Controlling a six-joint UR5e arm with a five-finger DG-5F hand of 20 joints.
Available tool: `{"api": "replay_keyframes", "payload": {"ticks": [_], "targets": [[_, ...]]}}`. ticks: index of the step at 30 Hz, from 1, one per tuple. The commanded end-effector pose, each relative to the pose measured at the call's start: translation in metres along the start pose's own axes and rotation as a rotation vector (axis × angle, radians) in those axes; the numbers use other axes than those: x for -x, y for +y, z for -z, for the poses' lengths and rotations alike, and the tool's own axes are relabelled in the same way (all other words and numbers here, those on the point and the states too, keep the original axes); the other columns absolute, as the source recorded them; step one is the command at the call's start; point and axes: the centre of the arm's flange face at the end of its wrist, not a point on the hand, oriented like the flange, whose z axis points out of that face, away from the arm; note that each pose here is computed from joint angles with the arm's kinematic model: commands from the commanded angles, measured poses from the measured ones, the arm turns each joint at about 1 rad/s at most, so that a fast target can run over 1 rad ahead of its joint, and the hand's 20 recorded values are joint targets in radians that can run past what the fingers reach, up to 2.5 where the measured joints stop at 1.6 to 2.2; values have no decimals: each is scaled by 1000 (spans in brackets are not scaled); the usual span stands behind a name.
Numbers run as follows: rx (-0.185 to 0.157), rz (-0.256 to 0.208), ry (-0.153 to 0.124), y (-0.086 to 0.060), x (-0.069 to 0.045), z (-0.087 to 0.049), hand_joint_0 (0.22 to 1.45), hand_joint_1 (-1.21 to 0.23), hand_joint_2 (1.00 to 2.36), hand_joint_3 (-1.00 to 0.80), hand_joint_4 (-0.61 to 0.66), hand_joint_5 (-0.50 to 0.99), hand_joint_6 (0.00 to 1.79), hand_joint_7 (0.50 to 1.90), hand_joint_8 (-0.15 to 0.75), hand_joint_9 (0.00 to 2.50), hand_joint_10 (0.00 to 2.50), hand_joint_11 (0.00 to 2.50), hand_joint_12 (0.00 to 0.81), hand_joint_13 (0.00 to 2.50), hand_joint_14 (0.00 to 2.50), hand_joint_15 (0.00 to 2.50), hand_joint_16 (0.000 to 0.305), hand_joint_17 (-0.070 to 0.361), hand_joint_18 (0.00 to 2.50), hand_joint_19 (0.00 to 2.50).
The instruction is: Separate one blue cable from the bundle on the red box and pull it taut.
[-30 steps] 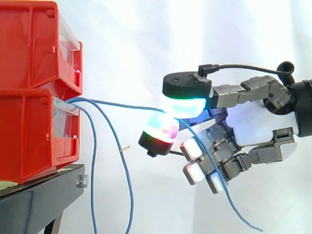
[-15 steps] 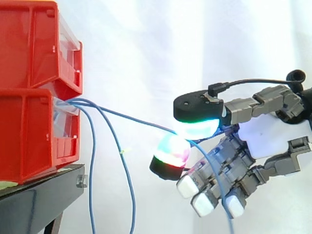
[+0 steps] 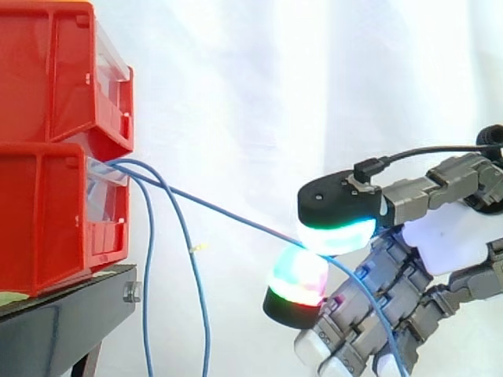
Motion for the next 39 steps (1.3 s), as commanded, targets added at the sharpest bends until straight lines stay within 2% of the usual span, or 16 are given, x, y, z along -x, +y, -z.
{"api": "replay_keyframes", "payload": {"ticks": [1, 8, 12, 16, 17, 20, 24, 28, 29, 31, 35, 39], "targets": [[-12, 5, 3, -2, -1, 1, 532, -726, 1293, -180, -63, 3, 857, 928, 286, 815, 0, 0, 466, 783, 9, 259, 70, 158, 795, 469], [-13, 6, 4, -2, -2, 1, 524, -722, 1314, -176, -58, 4, 857, 933, 295, 852, 0, 0, 471, 808, 10, 285, 71, 160, 817, 473], [-22, 19, 9, -8, -5, 2, 525, -727, 1315, -182, -57, 4, 857, 933, 299, 863, 0, 0, 470, 821, 10, 297, 71, 160, 822, 491], [-48, 29, 13, -21, -6, 4, 525, -729, 1312, -174, -54, 5, 856, 936, 302, 870, 0, 0, 473, 836, 11, 312, 72, 161, 833, 490], [-65, 28, 14, -32, -6, 5, 525, -730, 1314, -176, -50, 5, 856, 943, 304, 869, 0, 0, 472, 836, 11, 316, 72, 161, 834, 489], [-65, 29, 15, -41, -8, 4, 528, -736, 1296, -167, -42, 5, 858, 935, 304, 876, 0, 0, 474, 840, 11, 322, 71, 161, 840, 498], [-31, 18, 18, -49, -13, 1, 533, -749, 1274, -158, -42, 5, 860, 931, 306, 879, 0, 0, 469, 847, 13, 337, 71, 161, 844, 497], [26, -1, 17, -52, -16, -5, 532, -756, 1274, -159, -33, 5, 860, 925, 306, 882, 0, 0, 468, 852, 12, 346, 71, 161, 846, 504], [53, -7, 18, -52, -19, -7, 532, -755, 1273, -154, -33, 5, 861, 925, 307, 883, 0, 0, 468, 854, 12, 346, 72, 161, 846, 496], [74, -12, 18, -52, -21, -9, 533, -756, 1268, -153, -34, 5, 861, 923, 307, 884, 0, 0, 466, 853, 12, 347, 72, 161, 850, 497], [97, -20, 18, -51, -22, -11, 534, -757, 1268, -156, -34, 5, 862, 921, 310, 887, 0, 0, 467, 859, 12, 357, 72, 161, 851, 497], [104, -20, 13, -50, -22, -11, 537, -761, 1251, -151, -32, 5, 863, 917, 310, 888, 1, 0, 468, 859, 12, 355, 71, 161, 850, 506]]}}
